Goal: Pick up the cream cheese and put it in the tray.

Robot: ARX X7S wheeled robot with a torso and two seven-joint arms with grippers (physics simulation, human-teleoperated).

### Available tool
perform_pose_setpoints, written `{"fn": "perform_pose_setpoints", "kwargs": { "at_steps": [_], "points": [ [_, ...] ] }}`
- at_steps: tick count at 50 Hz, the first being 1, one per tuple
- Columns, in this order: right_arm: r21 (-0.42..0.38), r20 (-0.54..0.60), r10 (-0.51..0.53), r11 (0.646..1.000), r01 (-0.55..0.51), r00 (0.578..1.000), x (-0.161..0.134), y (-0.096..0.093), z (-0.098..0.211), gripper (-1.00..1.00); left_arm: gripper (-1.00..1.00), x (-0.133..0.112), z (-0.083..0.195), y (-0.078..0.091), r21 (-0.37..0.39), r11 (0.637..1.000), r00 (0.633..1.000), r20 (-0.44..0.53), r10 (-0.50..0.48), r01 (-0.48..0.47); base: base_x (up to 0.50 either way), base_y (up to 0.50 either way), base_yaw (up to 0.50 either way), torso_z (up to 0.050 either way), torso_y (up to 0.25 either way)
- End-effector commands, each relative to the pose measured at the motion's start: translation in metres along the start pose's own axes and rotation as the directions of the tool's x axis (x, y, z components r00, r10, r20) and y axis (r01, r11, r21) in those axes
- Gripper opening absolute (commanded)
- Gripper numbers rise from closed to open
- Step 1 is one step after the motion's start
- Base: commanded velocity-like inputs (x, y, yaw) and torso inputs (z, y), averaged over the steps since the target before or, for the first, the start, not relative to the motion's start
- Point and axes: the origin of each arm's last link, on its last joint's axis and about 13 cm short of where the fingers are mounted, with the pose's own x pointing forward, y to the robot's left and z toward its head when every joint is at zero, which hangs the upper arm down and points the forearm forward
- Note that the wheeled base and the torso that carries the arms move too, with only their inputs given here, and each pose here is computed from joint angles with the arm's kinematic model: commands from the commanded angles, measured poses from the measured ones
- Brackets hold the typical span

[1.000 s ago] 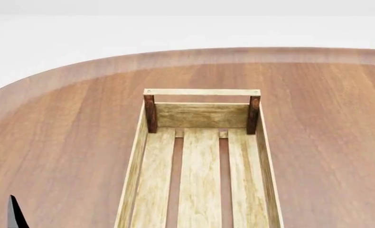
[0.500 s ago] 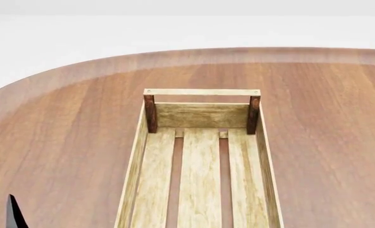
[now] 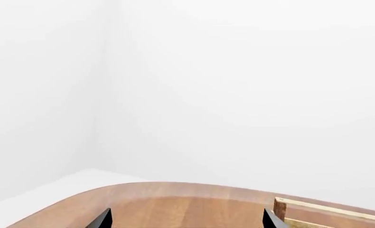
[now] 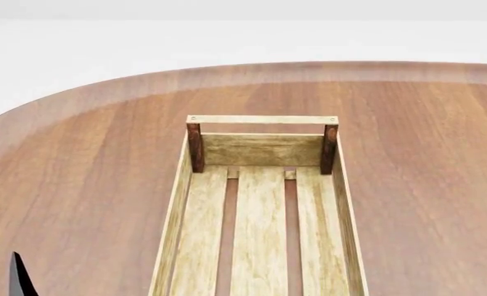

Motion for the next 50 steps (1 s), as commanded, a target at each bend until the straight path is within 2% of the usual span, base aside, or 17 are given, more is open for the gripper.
{"fn": "perform_pose_setpoints", "kwargs": {
  "at_steps": [1, 15, 19, 35, 50],
  "points": [
    [-0.025, -0.029, -0.014, 1.0, 0.013, 0.999, 0.003, -0.006, 0.003, 1.0, 1.0, 0.0, 0.0, 0.0, -0.002, 1.0, 1.0, -0.001, 0.001, -0.001, 0.0, 0.0, 0.0, 0.0, 0.0],
    [-0.075, -0.039, -0.045, 0.996, 0.042, 0.998, 0.008, -0.013, 0.001, 1.0, 1.0, 0.001, -0.001, -0.001, -0.001, 1.0, 1.0, -0.007, 0.002, -0.002, 0.0, 0.0, 0.0, 0.0, 0.0],
    [-0.111, -0.037, -0.06, 0.992, 0.055, 0.998, 0.011, -0.014, -0.001, 1.0, 1.0, 0.002, 0.0, -0.001, 0.001, 1.0, 1.0, -0.007, 0.002, -0.002, 0.0, 0.0, 0.0, 0.0, 0.0],
    [-0.098, -0.079, -0.044, 0.995, 0.036, 0.996, 0.021, -0.027, 0.002, 1.0, 1.0, 0.001, 0.0, -0.002, 0.003, 1.0, 1.0, -0.005, 0.0, 0.0, 0.0, 0.0, 0.0, 0.0, 0.0],
    [-0.078, -0.128, -0.026, 0.997, 0.016, 0.991, 0.028, -0.048, 0.008, 1.0, 1.0, 0.001, 0.0, -0.002, 0.007, 1.0, 1.0, -0.004, -0.001, 0.001, 0.0, 0.0, 0.0, 0.0, 0.0]
  ]
}}
